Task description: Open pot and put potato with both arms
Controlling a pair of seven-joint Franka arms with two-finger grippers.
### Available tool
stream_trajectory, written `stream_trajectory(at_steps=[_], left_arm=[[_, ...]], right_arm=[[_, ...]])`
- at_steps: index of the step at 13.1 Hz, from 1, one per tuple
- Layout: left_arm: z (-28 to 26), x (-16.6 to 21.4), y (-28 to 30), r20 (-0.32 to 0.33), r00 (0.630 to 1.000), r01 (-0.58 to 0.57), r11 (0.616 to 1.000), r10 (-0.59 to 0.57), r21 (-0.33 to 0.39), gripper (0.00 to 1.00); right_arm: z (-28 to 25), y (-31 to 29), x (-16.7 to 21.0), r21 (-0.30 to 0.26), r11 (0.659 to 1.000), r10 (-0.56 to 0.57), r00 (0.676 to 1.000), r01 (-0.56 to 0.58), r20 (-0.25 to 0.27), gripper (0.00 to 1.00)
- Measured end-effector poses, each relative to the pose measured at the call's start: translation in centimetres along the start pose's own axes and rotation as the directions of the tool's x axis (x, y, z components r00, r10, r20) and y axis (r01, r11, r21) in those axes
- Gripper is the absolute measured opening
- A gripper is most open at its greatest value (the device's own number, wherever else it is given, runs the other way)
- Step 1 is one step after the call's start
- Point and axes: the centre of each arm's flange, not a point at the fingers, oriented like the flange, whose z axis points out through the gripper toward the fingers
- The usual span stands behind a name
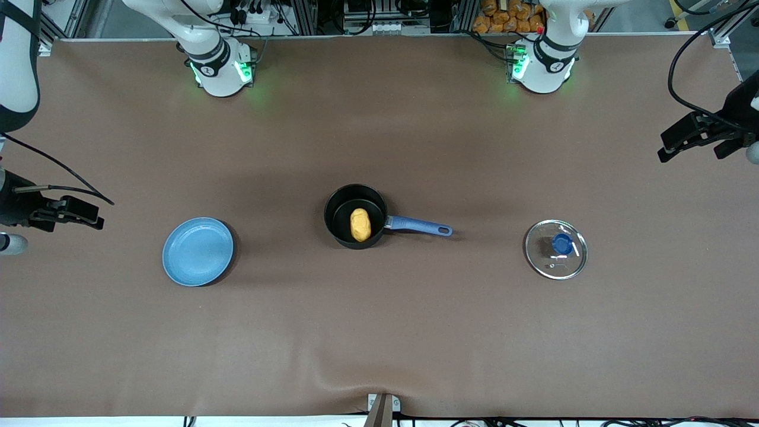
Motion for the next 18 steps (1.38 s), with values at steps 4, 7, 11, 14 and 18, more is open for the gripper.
stream_trajectory(at_steps=[4, 7, 11, 14, 18], left_arm=[[0.8, -0.8, 1.2, 0.022, 0.999, -0.024, 1.000, 0.023, 0.002, 1.00], [0.2, -1.8, 2.2, 0.021, 0.999, -0.044, 0.999, 0.044, 0.002, 1.00], [0.8, -2.6, 2.7, 0.050, 0.997, -0.055, 0.998, 0.054, 0.005, 1.00], [0.9, -2.6, 2.7, 0.052, 0.997, -0.054, 0.999, 0.053, 0.006, 1.00], [0.7, -2.6, 2.5, 0.047, 0.998, -0.050, 0.999, 0.050, 0.005, 1.00]], right_arm=[[0.0, -0.2, 0.0, 0.000, 1.000, -0.004, 1.000, 0.004, 0.000, 1.00], [-0.1, -0.5, 0.0, 0.001, 1.000, -0.009, 1.000, 0.009, -0.001, 1.00], [-0.1, -0.9, 0.1, -0.020, 1.000, -0.022, 1.000, 0.022, -0.002, 1.00], [-0.1, -0.8, 0.1, -0.028, 0.999, -0.023, 1.000, 0.023, -0.003, 1.00], [-0.6, -0.7, -0.1, -0.051, 0.998, -0.027, 1.000, 0.026, -0.007, 1.00]])
